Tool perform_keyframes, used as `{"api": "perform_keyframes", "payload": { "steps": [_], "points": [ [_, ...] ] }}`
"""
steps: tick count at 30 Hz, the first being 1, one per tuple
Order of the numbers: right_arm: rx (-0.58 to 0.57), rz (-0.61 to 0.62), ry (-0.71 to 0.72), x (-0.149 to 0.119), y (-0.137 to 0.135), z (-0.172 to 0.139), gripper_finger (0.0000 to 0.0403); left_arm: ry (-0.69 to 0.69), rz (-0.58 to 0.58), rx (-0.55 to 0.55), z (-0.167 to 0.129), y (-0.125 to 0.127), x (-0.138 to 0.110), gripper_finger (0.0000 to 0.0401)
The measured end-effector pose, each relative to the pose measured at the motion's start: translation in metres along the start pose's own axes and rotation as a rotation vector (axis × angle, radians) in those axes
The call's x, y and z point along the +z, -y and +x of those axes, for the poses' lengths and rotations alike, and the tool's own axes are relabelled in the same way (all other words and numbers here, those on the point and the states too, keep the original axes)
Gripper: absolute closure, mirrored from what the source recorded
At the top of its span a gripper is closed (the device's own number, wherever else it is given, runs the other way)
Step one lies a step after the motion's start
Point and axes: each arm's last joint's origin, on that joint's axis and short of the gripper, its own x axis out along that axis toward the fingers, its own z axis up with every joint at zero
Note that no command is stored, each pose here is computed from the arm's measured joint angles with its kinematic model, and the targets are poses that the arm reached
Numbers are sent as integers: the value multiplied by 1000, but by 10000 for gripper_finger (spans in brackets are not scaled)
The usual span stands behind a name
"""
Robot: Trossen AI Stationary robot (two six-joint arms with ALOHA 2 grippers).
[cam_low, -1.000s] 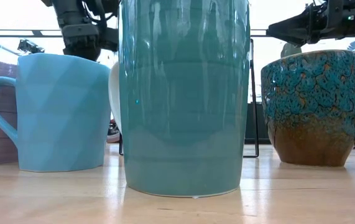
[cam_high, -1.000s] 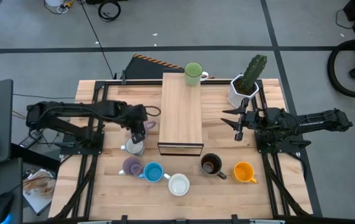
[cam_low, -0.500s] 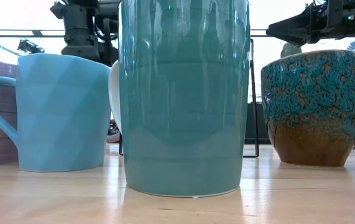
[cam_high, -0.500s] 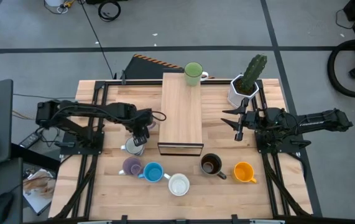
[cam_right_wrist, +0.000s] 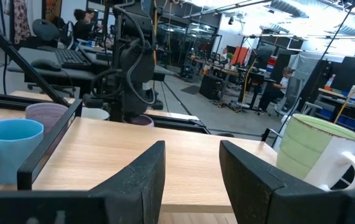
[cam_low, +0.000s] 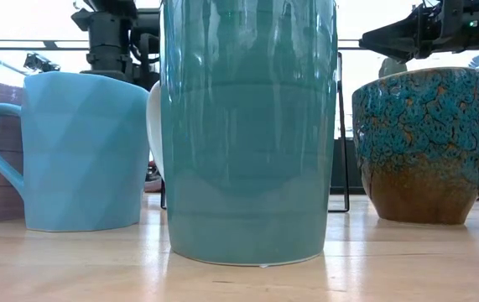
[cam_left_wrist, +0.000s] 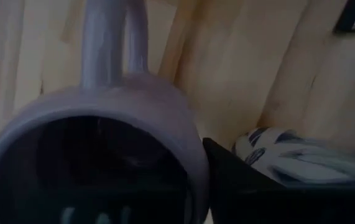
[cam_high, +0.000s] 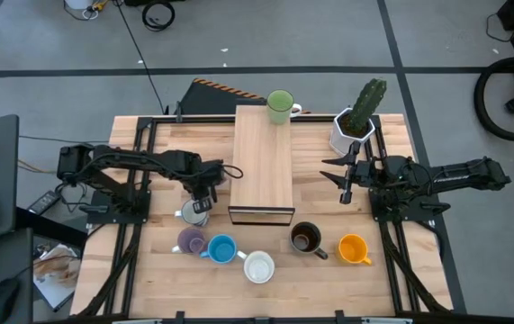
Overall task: Place coffee mugs
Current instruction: Put the top purple mug on the shelf
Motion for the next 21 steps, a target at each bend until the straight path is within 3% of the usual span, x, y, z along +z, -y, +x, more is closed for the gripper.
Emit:
{"api": "perform_keyframes", "payload": {
  "steps": [10,16,21],
  "points": [
    [-1,1,4,0,0,0,245,-53,71,76,-9,-12,0,364],
    [-1,1,4,0,0,0,245,-54,72,276,-53,-31,16,364],
    [-1,-3,4,0,0,0,245,46,49,414,-96,-41,33,364]
  ]
}}
